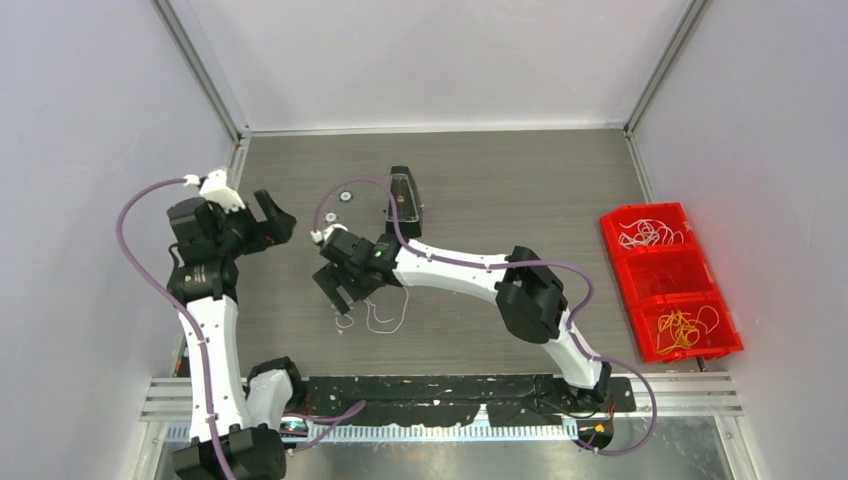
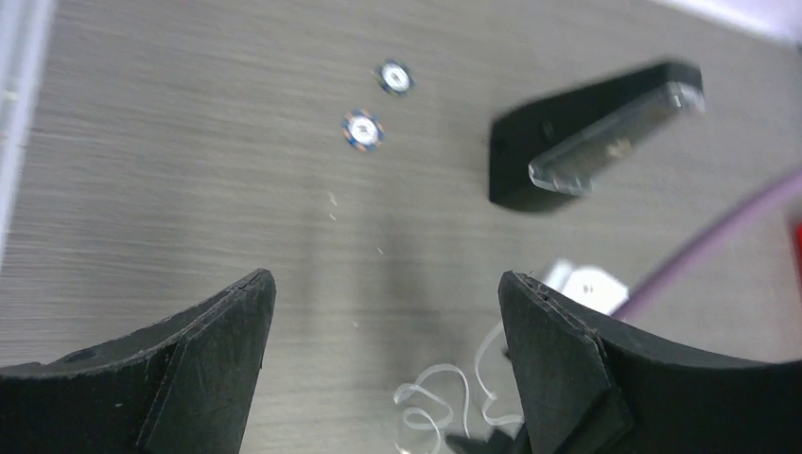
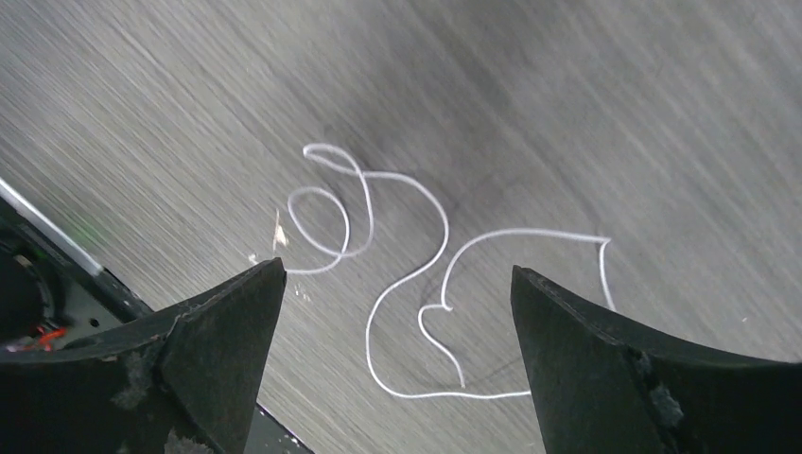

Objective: Untangle the cables

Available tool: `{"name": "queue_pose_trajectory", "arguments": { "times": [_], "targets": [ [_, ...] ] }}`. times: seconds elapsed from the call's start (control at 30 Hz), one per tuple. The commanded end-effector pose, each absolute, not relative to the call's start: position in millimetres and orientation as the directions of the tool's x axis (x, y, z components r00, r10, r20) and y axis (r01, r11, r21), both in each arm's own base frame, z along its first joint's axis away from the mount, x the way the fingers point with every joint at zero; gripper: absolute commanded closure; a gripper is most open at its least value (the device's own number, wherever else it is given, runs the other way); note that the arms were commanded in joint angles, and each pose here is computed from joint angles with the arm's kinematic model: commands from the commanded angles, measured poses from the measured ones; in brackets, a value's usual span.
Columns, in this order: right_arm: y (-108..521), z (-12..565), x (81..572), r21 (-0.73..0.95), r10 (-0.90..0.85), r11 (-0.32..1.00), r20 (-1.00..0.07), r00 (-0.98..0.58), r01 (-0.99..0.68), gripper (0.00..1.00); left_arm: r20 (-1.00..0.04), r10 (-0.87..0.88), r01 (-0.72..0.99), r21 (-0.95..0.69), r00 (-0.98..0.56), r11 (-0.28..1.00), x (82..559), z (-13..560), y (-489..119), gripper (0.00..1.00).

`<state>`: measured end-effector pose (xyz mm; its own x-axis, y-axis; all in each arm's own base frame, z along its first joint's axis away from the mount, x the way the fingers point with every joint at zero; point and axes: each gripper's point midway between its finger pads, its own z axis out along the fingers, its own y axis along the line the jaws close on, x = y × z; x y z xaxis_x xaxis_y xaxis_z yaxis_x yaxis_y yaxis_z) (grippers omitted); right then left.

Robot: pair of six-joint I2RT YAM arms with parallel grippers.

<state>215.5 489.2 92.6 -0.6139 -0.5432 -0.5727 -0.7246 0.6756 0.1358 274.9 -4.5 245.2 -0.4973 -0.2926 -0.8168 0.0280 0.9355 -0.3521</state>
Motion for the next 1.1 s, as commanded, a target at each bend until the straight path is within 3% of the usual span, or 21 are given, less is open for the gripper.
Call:
{"name": "queue_pose_trajectory", "arguments": {
  "times": [0.0,0.23,0.63,0.67,0.7,0.77,0.8,0.83,0.87,0.93,1.07],
  "targets": [
    [485,83,200,0.091,-0.582,0.671,-0.550,-0.598,-0.736,0.05,-0.856,-0.383,-0.126,-0.362,-0.347,0.924,296,271,40,0.10],
    [498,68,195,0.112,-0.582,0.675,-0.527,-0.619,-0.729,0.05,-0.757,-0.563,-0.271,-0.495,-0.331,0.825,303,243,72,0.10],
    [491,23,215,-0.056,-0.633,0.704,-0.503,-0.589,-0.708,0.01,-0.738,-0.603,-0.227,-0.558,-0.303,0.798,305,244,66,0.11],
    [487,19,215,-0.065,-0.641,0.701,-0.494,-0.588,-0.710,0.05,-0.740,-0.600,-0.226,-0.556,-0.304,0.800,304,244,66,0.11],
    [484,19,218,-0.064,-0.643,0.701,-0.489,-0.590,-0.711,0.16,-0.744,-0.597,-0.221,-0.555,-0.302,0.802,304,245,65,0.11],
    [477,18,223,-0.042,-0.640,0.701,-0.479,-0.601,-0.712,0.40,-0.742,-0.597,-0.213,-0.557,-0.305,0.802,304,244,64,0.11],
    [477,20,223,-0.015,-0.637,0.693,-0.480,-0.603,-0.720,0.59,-0.739,-0.598,-0.210,-0.560,-0.308,0.801,304,243,63,0.12],
    [473,22,231,-0.008,-0.635,0.691,-0.483,-0.602,-0.723,0.67,-0.738,-0.598,-0.206,-0.562,-0.311,0.801,304,242,62,0.12],
    [472,29,233,0.009,-0.634,0.684,-0.487,-0.600,-0.730,0.82,-0.736,-0.600,-0.202,-0.565,-0.314,0.800,304,240,61,0.12],
    [468,44,239,0.034,-0.638,0.664,-0.496,-0.589,-0.747,0.93,-0.743,-0.586,-0.156,-0.569,-0.323,0.807,305,242,55,0.13],
    [462,107,225,0.135,-0.671,0.516,-0.550,-0.497,-0.846,0.95,-0.768,-0.522,-0.041,-0.547,-0.370,0.836,302,243,37,0.18]
  ]
}}
